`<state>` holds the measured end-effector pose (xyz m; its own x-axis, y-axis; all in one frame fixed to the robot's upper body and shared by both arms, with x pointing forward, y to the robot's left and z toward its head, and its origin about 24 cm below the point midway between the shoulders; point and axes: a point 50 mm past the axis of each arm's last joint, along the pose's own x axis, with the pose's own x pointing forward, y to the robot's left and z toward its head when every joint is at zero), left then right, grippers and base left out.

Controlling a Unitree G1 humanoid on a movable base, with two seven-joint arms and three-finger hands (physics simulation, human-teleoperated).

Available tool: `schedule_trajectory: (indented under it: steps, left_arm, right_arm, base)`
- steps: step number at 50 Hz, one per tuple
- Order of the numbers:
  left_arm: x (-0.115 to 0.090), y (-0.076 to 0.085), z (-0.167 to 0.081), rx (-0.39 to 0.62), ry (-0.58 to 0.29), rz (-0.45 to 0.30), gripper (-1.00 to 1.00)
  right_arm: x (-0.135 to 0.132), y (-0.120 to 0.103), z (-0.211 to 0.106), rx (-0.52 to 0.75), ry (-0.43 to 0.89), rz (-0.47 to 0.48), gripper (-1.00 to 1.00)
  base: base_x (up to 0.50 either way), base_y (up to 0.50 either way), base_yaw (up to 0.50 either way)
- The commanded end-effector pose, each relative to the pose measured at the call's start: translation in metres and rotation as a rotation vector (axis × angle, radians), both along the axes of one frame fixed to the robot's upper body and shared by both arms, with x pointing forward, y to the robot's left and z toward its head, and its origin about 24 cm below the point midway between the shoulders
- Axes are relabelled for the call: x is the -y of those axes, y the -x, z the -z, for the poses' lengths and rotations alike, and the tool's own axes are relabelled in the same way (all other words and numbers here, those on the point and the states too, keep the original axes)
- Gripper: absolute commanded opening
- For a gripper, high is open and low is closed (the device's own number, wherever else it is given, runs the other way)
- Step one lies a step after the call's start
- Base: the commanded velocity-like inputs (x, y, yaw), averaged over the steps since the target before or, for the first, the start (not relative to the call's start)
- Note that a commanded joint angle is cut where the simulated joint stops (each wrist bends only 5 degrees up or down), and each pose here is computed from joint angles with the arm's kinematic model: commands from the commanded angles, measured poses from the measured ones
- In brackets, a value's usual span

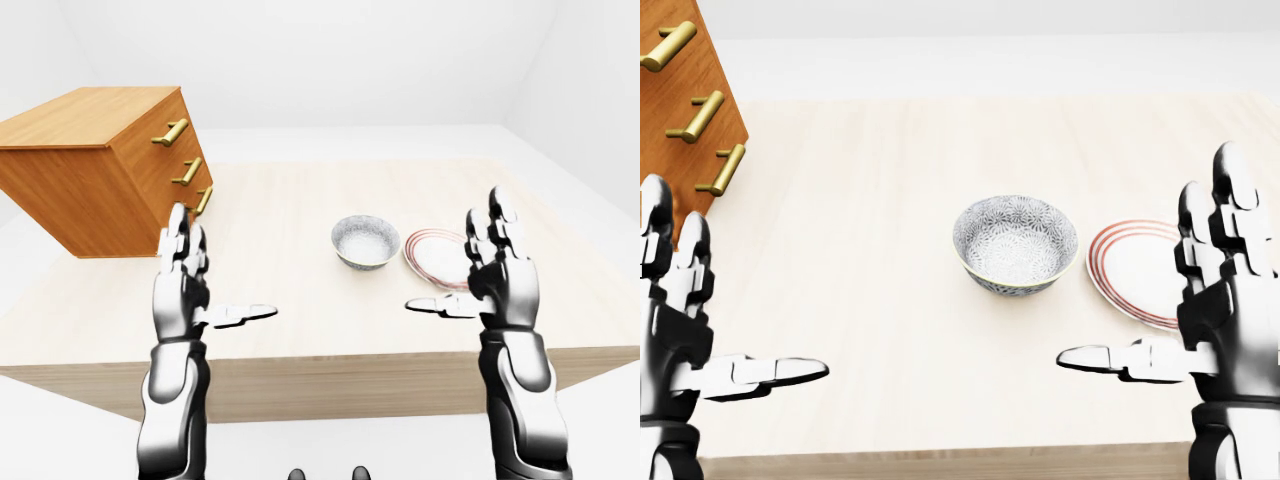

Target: Put the bowl on top of the cabinet.

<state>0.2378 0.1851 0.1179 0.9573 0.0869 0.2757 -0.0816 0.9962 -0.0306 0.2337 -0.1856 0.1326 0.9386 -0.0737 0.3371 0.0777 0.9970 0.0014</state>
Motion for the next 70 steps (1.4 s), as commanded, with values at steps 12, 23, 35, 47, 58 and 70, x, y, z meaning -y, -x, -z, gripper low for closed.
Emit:
schedule_trajectory:
  steps: [12,23,35,47,58,70]
  left_arm:
    - [-0.053,0.094,-0.125,0.663,0.051,-0.241,1.00]
    - [-0.051,0.088,-0.118,0.620,0.049,-0.237,1.00]
    - [-0.050,0.086,-0.117,0.611,0.045,-0.233,1.00]
    - [-0.050,0.083,-0.114,0.591,0.047,-0.237,1.00]
    - [-0.050,0.086,-0.116,0.609,0.049,-0.237,1.00]
    - [-0.049,0.086,-0.116,0.609,0.049,-0.237,1.00]
  right_arm:
    - [0.033,0.096,-0.127,0.687,0.091,0.143,1.00]
    - [0.033,0.095,-0.125,0.677,0.089,0.138,1.00]
    - [0.035,0.090,-0.120,0.641,0.093,0.160,1.00]
    - [0.033,0.089,-0.120,0.638,0.095,0.158,1.00]
    - [0.033,0.085,-0.118,0.620,0.098,0.155,1.00]
    - [0.032,0.086,-0.117,0.617,0.101,0.154,1.00]
  base:
    - [0.00,0.00,0.00]
    - [0.00,0.00,0.00]
    - [0.03,0.00,0.00]
    - [0.27,0.00,0.00]
    - [0.30,0.00,0.00]
    - [0.30,0.00,0.00]
